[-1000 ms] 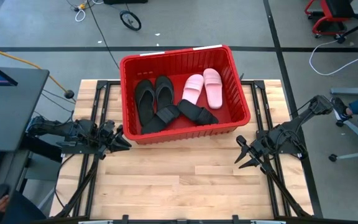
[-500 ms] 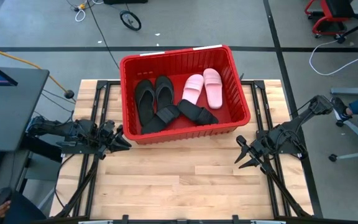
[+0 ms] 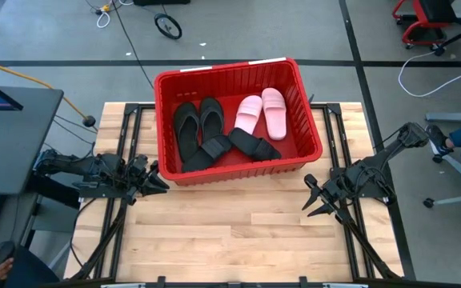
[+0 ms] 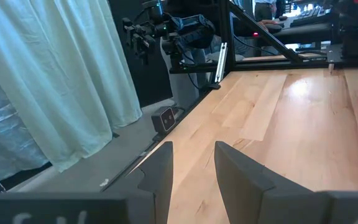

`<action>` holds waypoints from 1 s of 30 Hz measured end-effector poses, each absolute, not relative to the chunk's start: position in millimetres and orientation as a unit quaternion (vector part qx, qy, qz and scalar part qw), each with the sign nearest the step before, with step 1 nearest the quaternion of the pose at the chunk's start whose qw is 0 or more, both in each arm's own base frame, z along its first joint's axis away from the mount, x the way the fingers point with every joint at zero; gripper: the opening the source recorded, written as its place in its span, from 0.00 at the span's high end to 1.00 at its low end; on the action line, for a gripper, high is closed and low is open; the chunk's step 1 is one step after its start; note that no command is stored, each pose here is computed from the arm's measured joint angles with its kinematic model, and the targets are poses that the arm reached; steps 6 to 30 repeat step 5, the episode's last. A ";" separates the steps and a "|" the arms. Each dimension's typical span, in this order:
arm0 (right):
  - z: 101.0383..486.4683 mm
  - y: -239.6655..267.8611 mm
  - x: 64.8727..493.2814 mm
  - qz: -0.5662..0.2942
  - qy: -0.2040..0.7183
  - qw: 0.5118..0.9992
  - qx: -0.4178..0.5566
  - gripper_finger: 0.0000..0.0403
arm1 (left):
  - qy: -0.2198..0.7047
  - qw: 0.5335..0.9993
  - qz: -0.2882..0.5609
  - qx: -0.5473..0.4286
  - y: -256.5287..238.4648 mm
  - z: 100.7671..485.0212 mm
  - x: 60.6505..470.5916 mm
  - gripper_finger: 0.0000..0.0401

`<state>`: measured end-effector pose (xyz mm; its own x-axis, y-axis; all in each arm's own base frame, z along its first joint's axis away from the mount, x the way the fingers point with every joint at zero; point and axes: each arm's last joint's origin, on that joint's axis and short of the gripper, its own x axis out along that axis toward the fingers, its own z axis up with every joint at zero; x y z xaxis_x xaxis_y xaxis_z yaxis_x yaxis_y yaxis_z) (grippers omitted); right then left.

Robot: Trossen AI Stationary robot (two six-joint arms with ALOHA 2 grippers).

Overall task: Pick and place slides into bin
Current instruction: Return to Home Position

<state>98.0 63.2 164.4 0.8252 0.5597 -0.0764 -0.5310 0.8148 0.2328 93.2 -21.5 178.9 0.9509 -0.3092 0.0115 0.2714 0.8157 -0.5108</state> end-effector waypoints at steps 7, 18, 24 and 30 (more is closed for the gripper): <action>164.4 63.2 98.0 0.287 0.071 0.950 0.101 0.69 | 0.036 0.952 -0.152 -0.262 -21.5 179.0 93.2 0.80; 164.4 63.2 98.0 0.287 0.071 0.950 0.101 0.69 | 0.036 0.952 -0.152 -0.262 -21.5 179.0 93.2 0.80; 164.4 63.2 98.0 0.287 0.071 0.950 0.101 0.69 | 0.036 0.952 -0.152 -0.262 -21.5 179.0 93.2 0.80; 164.4 63.2 98.0 0.287 0.071 0.950 0.101 0.69 | 0.036 0.952 -0.152 -0.262 -21.5 179.0 93.2 0.80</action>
